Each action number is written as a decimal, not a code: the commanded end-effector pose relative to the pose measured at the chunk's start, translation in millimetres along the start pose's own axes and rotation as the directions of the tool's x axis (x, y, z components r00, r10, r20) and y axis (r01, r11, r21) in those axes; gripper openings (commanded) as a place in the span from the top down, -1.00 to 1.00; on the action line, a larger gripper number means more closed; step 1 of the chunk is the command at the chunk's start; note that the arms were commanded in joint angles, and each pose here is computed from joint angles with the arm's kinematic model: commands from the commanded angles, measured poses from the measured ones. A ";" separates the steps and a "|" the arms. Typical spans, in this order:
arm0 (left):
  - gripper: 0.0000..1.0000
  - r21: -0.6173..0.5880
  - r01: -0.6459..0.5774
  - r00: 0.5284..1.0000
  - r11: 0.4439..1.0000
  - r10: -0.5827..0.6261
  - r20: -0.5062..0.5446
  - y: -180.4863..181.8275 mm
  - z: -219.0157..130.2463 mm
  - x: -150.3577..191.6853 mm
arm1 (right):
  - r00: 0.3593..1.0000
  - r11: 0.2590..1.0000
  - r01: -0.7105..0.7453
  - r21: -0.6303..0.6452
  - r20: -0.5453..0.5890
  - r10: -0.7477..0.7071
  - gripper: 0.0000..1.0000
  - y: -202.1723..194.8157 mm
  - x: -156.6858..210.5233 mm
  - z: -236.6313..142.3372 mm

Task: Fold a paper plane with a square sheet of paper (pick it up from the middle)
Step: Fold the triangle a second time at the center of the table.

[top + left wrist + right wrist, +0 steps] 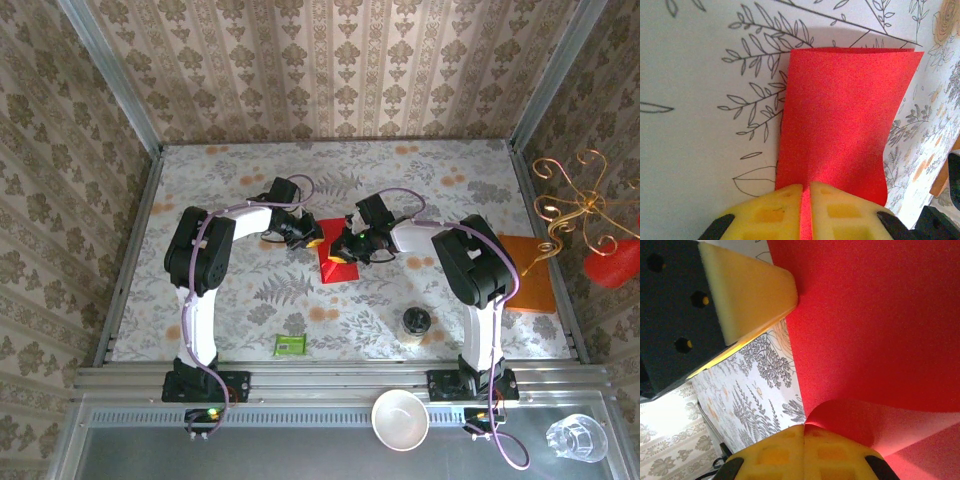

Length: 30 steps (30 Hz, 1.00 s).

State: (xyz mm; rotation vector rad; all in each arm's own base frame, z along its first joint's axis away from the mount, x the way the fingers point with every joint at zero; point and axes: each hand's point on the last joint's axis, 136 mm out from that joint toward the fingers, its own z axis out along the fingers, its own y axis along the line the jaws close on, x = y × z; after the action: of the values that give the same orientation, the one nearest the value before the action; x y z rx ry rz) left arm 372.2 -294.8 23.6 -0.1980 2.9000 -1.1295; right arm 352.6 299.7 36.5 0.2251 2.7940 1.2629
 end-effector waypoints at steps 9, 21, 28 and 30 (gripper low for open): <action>0.69 -0.068 0.041 0.998 0.997 -0.044 -0.040 23.2 9.7 9.9 | 1.000 1.000 -0.004 0.018 0.023 0.004 0.91 -2.9 -8.7 9.1; 0.69 -0.069 0.043 0.998 0.997 -0.046 -0.042 24.3 10.2 10.7 | 0.999 1.000 -0.012 0.026 0.033 0.011 0.91 -5.5 -13.1 12.9; 0.70 -0.070 0.044 0.998 0.997 -0.047 -0.043 24.8 10.5 11.0 | 1.000 0.999 -0.011 0.035 0.029 0.010 0.91 -8.4 -12.3 13.8; 0.69 -0.068 0.042 0.998 0.997 -0.045 -0.041 24.2 10.5 10.4 | 1.000 0.999 -0.012 0.038 0.028 0.011 0.91 -9.2 -12.1 14.1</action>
State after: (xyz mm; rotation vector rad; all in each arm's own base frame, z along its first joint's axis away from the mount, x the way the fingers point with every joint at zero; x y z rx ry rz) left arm 372.3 -294.7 23.4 -0.1987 2.9003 -1.1298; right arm 358.8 300.9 23.5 0.2437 2.8025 1.2299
